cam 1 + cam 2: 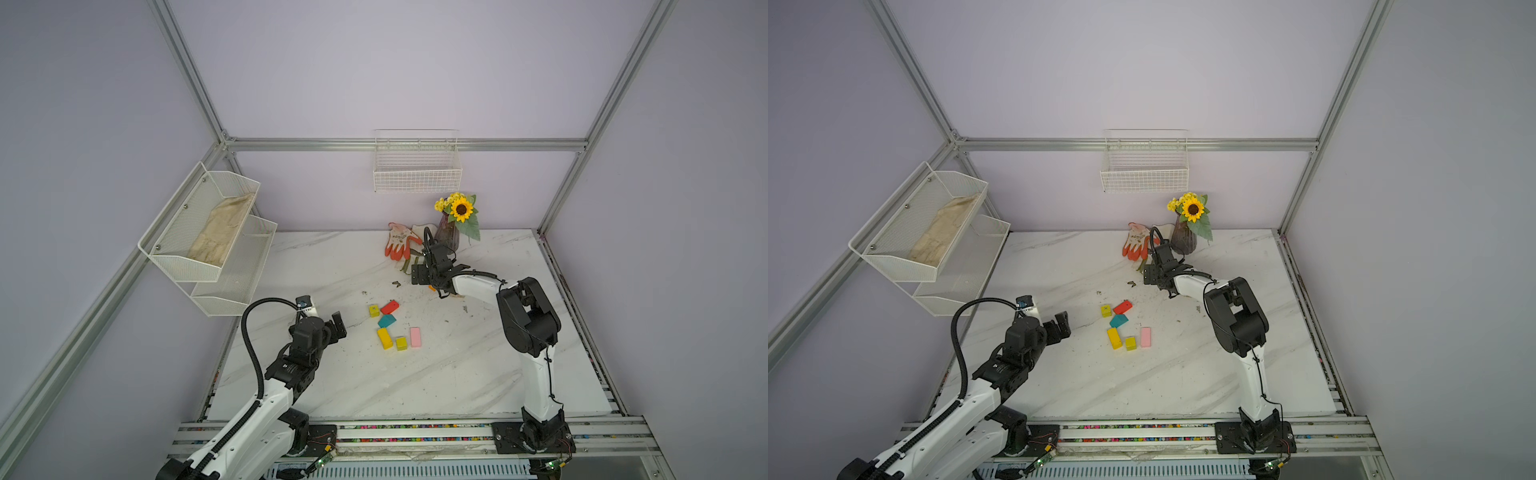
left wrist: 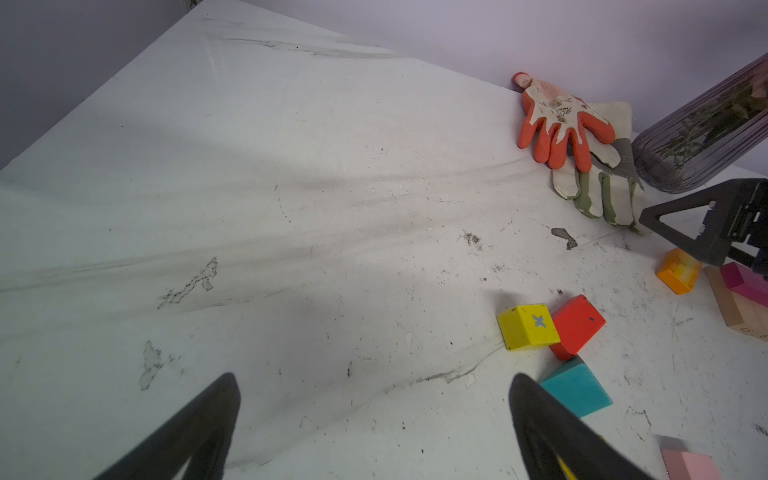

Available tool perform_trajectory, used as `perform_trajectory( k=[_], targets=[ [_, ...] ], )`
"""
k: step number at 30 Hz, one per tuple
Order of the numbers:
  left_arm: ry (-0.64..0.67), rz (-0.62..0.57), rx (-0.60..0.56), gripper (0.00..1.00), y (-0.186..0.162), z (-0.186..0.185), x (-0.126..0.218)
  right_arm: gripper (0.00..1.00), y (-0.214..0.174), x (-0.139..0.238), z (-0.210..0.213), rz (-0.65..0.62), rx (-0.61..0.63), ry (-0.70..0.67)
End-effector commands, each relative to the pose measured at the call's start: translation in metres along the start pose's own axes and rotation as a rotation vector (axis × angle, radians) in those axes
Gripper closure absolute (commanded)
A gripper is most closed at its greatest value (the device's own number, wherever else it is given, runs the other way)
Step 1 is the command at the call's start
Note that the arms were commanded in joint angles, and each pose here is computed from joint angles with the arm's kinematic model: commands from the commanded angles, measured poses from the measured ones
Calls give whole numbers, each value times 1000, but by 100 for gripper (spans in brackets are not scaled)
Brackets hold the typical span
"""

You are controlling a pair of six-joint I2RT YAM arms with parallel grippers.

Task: Build the wood block tower
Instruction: 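Raise the open right gripper away from the stack toward the gloves, then lower the right gripper onto the orange Supermarket block and close on it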

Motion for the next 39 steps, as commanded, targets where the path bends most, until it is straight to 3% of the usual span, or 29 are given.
perform_trajectory(
  k=[1,16,22,31,39],
  targets=[
    [-9,-48,7,0,10,-1,2,3,-2,-9,-6,24,22,-46],
    [-11,-52,8,1,11,-1,2,3,-13,-21,-15,70,34,-78],
    [-10,-52,9,1,11,-1,2,5,-22,-11,-10,92,44,-17],
    [-11,-56,13,1,10,0,4,13,-43,3,3,118,84,-10],
    [-14,-61,15,0,11,0,5,13,-55,15,14,123,116,-14]
  ],
)
Point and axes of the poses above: each gripper's point midway between its finger pads, its own x axis back along the fingers, its own z axis along the line the jaws close on, y = z × x, the point moved 6 cm from there along x, back along the fingers, and after that the axes turned 12 degrees about -x, right-handed, at the moved point
